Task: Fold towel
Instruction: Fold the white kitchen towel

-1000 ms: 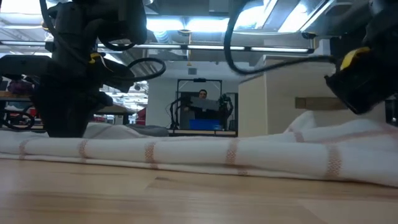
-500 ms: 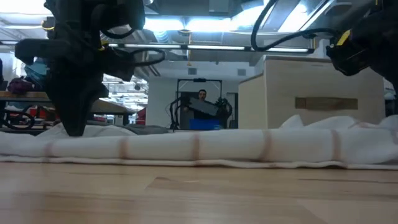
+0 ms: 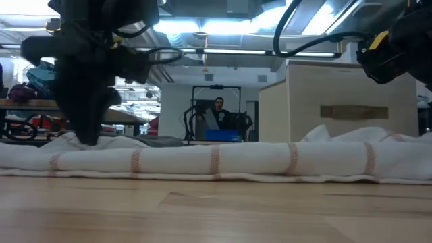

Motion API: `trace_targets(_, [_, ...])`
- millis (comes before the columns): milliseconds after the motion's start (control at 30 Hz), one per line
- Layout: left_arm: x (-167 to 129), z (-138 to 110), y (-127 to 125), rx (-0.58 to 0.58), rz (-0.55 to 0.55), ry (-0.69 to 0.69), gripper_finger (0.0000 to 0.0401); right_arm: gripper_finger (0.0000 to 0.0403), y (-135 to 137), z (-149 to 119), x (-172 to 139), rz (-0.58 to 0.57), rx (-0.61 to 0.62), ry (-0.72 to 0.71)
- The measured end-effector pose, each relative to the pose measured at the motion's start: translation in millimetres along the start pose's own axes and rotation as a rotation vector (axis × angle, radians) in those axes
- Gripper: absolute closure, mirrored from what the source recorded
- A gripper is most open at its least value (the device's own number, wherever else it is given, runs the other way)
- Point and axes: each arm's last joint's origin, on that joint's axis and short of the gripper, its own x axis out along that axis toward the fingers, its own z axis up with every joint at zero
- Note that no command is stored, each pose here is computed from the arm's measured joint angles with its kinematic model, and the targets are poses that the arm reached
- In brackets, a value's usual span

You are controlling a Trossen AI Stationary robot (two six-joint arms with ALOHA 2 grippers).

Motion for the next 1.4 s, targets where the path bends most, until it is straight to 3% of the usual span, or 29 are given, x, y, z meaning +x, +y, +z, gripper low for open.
trace_targets(167, [-1.9,16.8,-8.5,0.055,-0.083,-0.176,0.0249,0.0284,-0.3,0.1,0.0,-0.003,0.000,0.000])
trace_targets(300, [-6.4,29.6,-17.1,0.090,-0.150,-0.326,0.0246,0.0259,-0.9,0.2,0.0,-0.009,-0.030,0.000])
trace_targets(533, [-5.6,23.0,-30.5,0.078,-0.179,-0.313,0.0270,0.0269,-2.6,-0.3,-0.2,-0.025,-0.130,0.017])
trace_targets(800, [19.1,0.7,-54.1,0.091,-0.153,-0.161,0.0302,0.0283,-2.4,-0.1,-0.3,-0.023,-0.353,0.019])
trace_targets(933, [29.8,-13.0,-55.3,0.014,-0.084,-0.036,0.0322,0.0283,-2.1,-0.3,-0.4,-0.017,-0.477,0.024])
trace_targets(1167, [29.3,-47.3,-42.1,-0.018,0.151,0.267,0.0355,0.0283,0.4,-0.4,-0.5,0.012,-0.740,0.020])
trace_targets(1400, [17.1,-70.9,-20.5,-0.012,0.416,0.521,0.0376,0.0283,7.4,2.9,-1.1,0.030,-0.873,-0.118])
